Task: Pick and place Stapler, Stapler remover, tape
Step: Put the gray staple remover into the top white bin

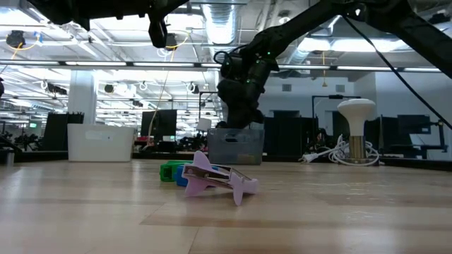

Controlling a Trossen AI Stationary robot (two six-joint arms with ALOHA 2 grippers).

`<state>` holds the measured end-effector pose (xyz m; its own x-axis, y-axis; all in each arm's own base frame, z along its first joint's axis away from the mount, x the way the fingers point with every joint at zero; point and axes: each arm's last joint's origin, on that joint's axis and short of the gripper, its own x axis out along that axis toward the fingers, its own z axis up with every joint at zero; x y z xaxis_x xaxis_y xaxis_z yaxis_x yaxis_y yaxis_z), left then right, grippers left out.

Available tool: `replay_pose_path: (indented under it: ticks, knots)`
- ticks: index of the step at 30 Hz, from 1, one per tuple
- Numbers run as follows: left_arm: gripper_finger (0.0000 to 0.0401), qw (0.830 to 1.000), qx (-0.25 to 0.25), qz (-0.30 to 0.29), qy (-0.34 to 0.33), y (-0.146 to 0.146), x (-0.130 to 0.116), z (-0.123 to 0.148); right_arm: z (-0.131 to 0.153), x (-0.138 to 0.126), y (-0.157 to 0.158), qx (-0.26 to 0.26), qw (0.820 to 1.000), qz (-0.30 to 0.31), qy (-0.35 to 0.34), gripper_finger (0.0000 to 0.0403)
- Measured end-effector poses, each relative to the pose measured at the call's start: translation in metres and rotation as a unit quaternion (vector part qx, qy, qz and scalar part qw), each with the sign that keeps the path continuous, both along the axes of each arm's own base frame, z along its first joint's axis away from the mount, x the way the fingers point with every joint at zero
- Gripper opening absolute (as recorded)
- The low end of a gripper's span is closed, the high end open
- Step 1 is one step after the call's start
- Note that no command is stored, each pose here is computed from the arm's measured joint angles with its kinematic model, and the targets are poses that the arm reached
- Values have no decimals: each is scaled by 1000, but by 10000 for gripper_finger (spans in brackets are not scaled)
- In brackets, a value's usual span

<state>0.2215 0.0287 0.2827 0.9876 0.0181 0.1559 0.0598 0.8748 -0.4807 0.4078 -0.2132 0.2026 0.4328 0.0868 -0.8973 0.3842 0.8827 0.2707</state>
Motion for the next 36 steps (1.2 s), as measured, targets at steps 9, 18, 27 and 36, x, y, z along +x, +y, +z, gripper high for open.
replay_pose_path:
  ticks: [9, 18, 27, 36]
  knots:
    - [39, 1000, 0, 0, 1, 0, 0, 0, 6, 3, -2, -13, 1000, 2, -23, 121]
    - [39, 1000, 0, 0, 2, 0, 0, 0, 47, 3, 10, -48, 996, 65, -40, 118]
    - [39, 1000, 1, 0, 2, 0, 0, 0, 85, -12, 21, -81, 992, 85, -55, 117]
    - [39, 1000, 15, 2, 11, 0, 0, -2, 109, -23, 46, -82, 989, 109, -56, 117]
